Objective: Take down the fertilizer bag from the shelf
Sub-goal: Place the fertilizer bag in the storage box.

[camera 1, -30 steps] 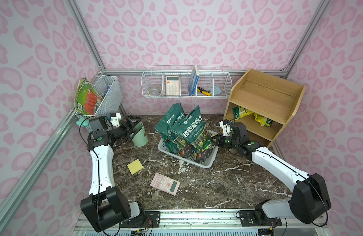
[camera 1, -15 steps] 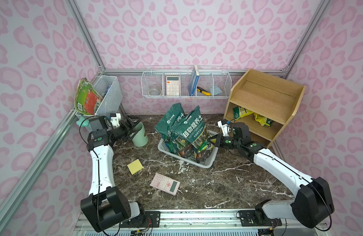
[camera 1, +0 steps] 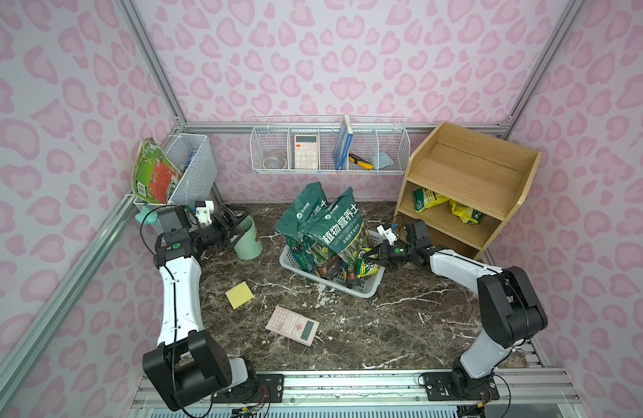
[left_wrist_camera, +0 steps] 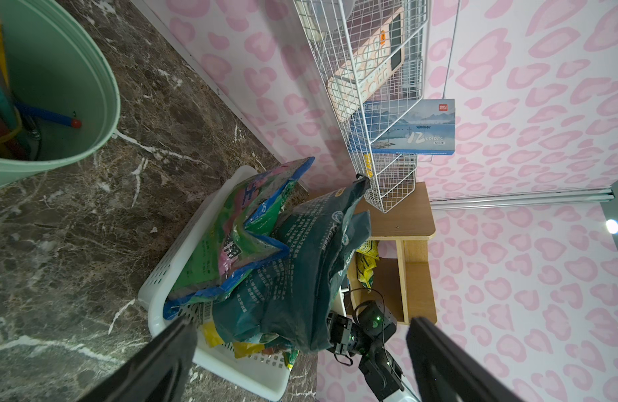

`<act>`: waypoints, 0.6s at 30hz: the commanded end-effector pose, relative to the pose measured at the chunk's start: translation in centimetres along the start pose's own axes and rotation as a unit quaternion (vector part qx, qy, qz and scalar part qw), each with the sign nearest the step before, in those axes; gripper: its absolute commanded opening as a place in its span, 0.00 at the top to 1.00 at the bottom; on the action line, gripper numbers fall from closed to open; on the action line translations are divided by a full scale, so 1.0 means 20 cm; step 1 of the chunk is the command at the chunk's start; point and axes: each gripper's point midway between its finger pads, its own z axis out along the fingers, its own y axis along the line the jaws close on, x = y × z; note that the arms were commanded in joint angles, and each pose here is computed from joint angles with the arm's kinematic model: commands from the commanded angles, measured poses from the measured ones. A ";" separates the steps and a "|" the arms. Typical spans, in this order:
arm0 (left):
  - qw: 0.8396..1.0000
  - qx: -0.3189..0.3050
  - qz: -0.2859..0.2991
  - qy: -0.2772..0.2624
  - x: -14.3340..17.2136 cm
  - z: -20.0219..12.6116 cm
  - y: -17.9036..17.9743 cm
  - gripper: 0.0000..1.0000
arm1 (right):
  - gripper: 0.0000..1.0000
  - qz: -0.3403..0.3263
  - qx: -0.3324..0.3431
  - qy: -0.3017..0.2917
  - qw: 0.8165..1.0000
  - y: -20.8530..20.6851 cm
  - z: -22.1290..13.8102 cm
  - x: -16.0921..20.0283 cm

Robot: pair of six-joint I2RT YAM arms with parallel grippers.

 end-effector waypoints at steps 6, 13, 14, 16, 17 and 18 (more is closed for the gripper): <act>1.000 0.003 0.005 0.003 0.01 0.01 -0.01 0.01 | 1.00 -0.044 0.237 -0.100 0.965 -0.25 -0.22 -0.19; 1.000 0.003 0.004 0.003 0.01 0.01 -0.01 0.01 | 1.00 -0.036 0.281 -0.133 0.950 -0.39 -0.33 -0.27; 1.000 0.004 0.005 0.003 0.01 0.01 -0.01 0.01 | 1.00 -0.034 0.285 -0.132 0.949 -0.40 -0.33 -0.27; 1.000 0.004 0.006 0.004 0.01 0.01 -0.01 0.01 | 1.00 -0.028 0.284 -0.129 0.950 -0.42 -0.31 -0.26; 1.000 0.004 0.005 0.004 0.01 0.01 -0.01 0.01 | 1.00 -0.027 0.275 -0.129 0.952 -0.41 -0.30 -0.25; 1.000 0.004 0.005 0.004 0.01 0.01 -0.01 0.01 | 1.00 -0.029 0.264 -0.131 0.955 -0.38 -0.29 -0.24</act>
